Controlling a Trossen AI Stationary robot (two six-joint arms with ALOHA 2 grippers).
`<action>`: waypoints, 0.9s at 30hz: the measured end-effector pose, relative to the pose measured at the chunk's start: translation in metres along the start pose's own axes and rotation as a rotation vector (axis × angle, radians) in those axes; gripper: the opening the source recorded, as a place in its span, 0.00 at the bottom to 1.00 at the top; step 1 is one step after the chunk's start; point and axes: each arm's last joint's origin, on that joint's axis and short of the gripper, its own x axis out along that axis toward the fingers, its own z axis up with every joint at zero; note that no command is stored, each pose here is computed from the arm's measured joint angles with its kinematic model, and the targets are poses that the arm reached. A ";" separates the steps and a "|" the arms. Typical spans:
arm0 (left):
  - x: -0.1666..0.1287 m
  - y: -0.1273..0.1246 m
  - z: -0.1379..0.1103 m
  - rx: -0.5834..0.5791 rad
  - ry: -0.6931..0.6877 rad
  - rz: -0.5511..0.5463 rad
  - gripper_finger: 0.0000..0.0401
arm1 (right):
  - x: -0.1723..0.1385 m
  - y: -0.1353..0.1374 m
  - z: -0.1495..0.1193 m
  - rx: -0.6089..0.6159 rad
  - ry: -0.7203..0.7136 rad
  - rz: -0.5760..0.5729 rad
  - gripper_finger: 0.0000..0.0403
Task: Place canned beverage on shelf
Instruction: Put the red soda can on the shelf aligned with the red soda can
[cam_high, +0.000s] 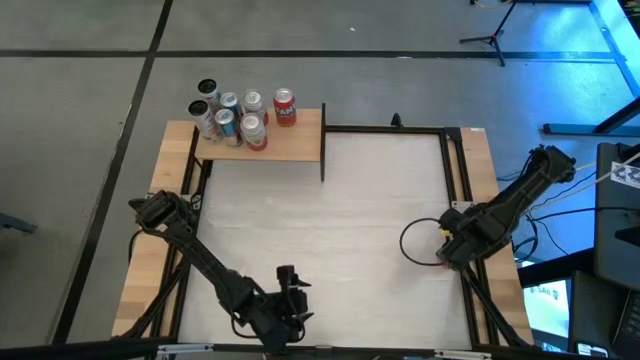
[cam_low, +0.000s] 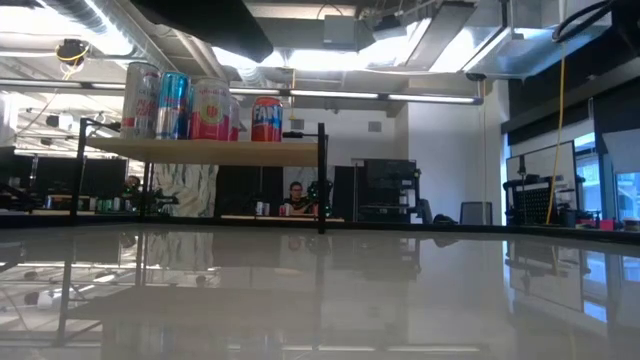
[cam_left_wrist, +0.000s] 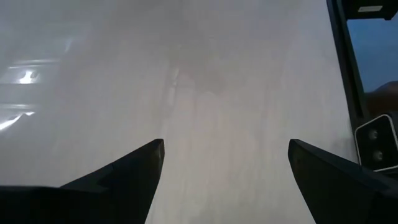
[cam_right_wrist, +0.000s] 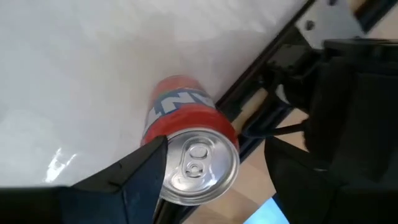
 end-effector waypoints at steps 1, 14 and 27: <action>0.000 0.000 0.000 0.000 0.000 0.000 0.83 | -0.001 0.001 0.000 -0.009 0.000 0.012 0.67; 0.001 0.002 0.001 -0.003 -0.002 0.009 0.83 | -0.002 0.007 0.000 -0.050 -0.014 0.069 0.67; 0.001 0.002 0.001 -0.002 -0.002 0.009 0.83 | -0.001 0.005 0.001 -0.054 -0.043 0.051 0.67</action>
